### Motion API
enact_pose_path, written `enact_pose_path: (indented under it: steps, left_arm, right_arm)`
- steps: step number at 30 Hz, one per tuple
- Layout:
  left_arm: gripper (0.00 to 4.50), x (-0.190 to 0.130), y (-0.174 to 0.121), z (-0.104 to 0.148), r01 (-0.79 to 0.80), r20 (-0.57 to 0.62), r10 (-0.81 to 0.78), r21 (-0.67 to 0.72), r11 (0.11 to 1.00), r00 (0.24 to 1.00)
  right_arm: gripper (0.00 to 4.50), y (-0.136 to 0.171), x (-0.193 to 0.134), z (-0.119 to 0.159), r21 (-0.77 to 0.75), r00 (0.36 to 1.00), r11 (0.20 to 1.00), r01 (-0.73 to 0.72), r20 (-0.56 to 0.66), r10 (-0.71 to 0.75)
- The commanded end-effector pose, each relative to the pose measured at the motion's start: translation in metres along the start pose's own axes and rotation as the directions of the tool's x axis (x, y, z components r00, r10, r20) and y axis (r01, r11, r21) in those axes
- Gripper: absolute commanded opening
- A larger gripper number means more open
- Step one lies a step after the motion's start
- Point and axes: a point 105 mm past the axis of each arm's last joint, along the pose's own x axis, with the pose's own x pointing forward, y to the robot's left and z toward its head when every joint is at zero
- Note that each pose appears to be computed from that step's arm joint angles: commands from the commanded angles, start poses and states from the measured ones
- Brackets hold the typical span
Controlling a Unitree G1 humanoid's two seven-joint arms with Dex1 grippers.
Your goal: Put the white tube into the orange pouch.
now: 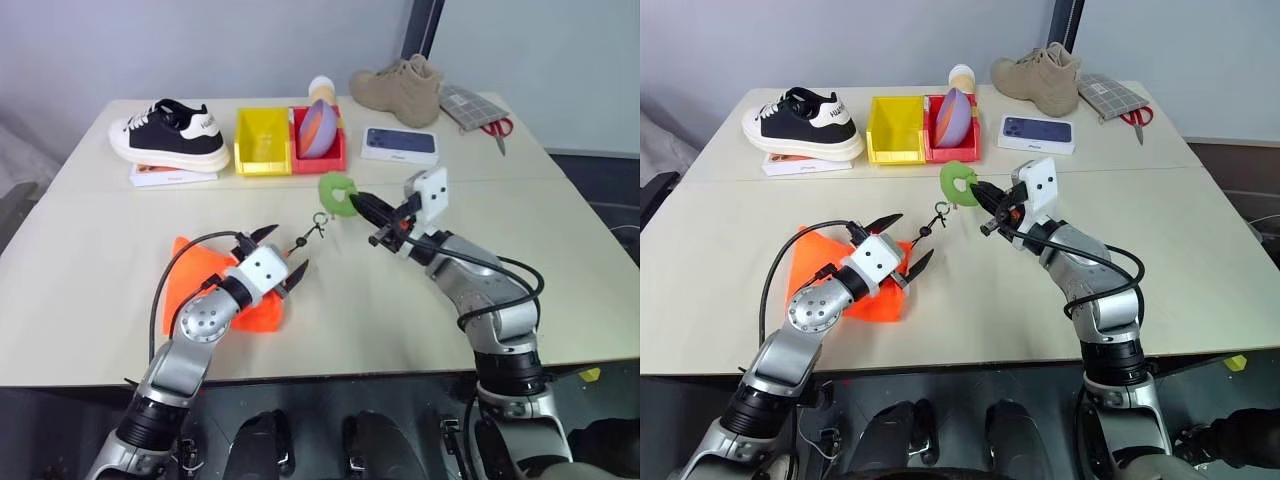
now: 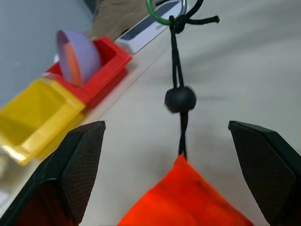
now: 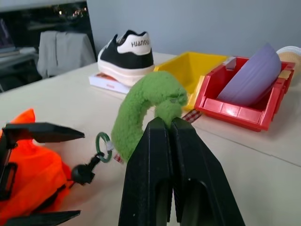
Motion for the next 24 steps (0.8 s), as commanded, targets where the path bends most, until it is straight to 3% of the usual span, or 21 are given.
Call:
enact_pose_path:
  steps: [1, 9, 15, 24]
  left_arm:
    - [4.45, 0.001, -0.001, 0.018, -0.047, 0.074, 0.042, 0.068, 0.997, 0.996]
    - [4.45, 0.005, -0.011, 0.016, -0.076, 0.066, 0.076, 0.008, 0.997, 0.995]
    - [4.45, 0.0, -0.01, 0.01, -0.076, 0.049, 0.077, -0.029, 0.997, 0.996]
    - [4.45, 0.004, -0.004, 0.008, -0.088, 0.055, 0.094, -0.097, 0.991, 0.994]
  right_arm:
    - [0.0, 0.006, -0.004, 0.018, 0.014, 0.997, 1.0, -0.013, 0.072, 0.012]
    - [0.0, 0.011, -0.007, 0.019, 0.096, 0.994, 0.995, -0.016, 0.113, 0.005]
    - [0.0, -0.01, -0.017, 0.024, 0.078, 0.983, 0.99, 0.114, 0.135, -0.124]
    - [0.0, -0.015, -0.018, 0.023, 0.068, 0.98, 0.988, 0.139, 0.134, -0.147]
